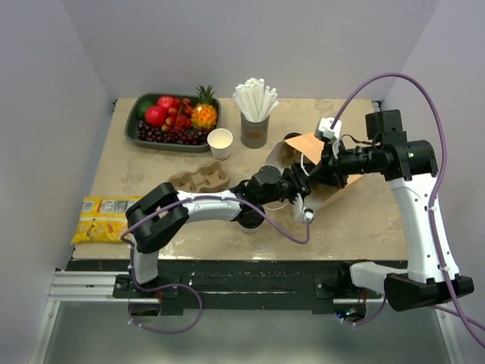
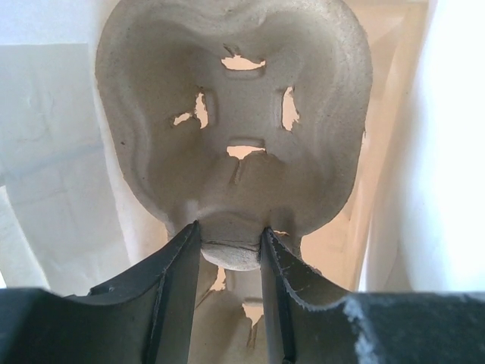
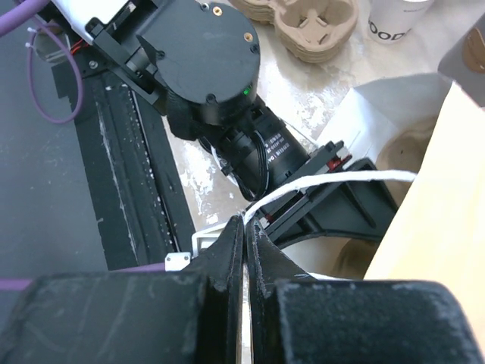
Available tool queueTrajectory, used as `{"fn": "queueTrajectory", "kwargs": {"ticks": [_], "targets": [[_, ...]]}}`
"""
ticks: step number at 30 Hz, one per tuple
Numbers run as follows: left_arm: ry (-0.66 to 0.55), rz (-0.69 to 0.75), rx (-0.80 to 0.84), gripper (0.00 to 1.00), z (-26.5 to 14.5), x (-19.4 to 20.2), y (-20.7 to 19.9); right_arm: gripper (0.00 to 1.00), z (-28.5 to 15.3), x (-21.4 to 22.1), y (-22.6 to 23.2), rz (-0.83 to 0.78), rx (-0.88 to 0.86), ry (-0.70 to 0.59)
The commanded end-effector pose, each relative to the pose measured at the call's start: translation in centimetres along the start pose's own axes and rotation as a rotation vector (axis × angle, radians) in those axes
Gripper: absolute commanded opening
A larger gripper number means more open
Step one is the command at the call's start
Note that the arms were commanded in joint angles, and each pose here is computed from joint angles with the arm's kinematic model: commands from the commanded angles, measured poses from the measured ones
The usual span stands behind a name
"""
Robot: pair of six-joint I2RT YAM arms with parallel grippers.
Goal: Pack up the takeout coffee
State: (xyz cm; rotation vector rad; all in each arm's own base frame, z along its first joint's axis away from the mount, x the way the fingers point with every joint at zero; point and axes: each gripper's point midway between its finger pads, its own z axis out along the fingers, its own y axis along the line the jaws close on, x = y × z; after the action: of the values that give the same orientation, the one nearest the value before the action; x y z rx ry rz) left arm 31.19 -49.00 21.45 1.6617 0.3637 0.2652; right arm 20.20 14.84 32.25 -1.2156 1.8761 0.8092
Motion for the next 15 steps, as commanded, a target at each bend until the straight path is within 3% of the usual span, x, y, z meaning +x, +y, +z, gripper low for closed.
{"fn": "queueTrajectory", "kwargs": {"ticks": [1, 10, 15], "targets": [[-0.107, -0.039, 0.0, 0.0, -0.7, -2.7, 0.7, 0.0, -0.4, 0.2, 3.1, 0.033, -0.07, 0.013], [-0.186, -0.01, 0.1, 0.0, -0.7, -4.6, -2.7, 0.0, 0.0, 0.6, 4.4, 0.015, -0.105, 0.032], [-0.232, 0.033, -0.091, 0.0, -1.4, -5.9, 0.1, 0.0, 0.2, 0.3, 4.7, 0.023, -0.129, 0.02]]}}
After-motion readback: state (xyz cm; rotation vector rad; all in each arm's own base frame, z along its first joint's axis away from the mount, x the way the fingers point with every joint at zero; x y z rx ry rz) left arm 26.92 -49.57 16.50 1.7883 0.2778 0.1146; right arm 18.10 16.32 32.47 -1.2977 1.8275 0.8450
